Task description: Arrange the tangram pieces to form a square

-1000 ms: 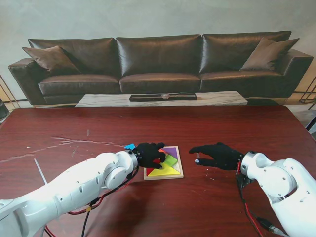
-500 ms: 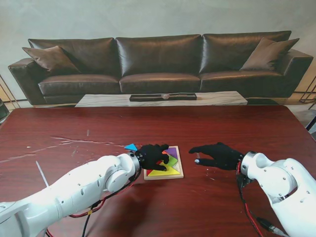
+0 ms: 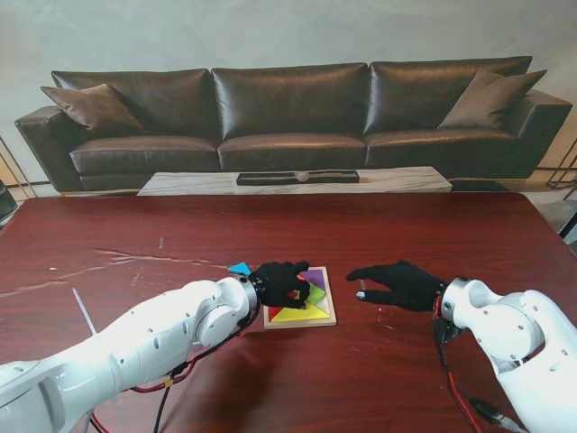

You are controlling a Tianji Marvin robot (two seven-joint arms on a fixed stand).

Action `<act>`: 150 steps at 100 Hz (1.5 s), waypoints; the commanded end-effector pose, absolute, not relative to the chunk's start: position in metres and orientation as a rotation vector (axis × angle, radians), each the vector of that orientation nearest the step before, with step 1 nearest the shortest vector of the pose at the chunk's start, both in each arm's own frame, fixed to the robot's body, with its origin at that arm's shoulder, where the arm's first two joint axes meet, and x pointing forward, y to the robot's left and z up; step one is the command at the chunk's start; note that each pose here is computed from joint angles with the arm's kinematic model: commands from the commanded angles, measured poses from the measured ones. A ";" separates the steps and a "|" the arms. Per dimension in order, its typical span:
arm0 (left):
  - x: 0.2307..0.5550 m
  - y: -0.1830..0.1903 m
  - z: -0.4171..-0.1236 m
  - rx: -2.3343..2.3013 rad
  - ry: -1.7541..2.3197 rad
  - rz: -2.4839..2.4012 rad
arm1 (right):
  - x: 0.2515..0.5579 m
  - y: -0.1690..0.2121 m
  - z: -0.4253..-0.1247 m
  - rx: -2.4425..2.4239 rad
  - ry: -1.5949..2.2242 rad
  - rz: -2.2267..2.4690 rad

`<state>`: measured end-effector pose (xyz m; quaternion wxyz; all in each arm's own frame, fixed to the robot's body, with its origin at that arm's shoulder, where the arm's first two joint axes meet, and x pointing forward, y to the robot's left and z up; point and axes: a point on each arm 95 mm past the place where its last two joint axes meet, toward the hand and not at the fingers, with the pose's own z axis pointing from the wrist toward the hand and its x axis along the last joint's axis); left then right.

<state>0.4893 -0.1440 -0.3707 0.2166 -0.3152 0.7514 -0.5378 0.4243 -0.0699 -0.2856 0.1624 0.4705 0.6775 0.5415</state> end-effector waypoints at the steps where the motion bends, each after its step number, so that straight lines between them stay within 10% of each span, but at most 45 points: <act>1: 0.489 -0.149 -0.371 -0.874 2.085 -1.493 | 0.423 -0.069 -0.287 1.339 1.943 1.539; 150: 0.482 -0.154 -0.372 -0.882 2.058 -1.606 | 0.423 -0.068 -0.287 1.344 1.939 1.538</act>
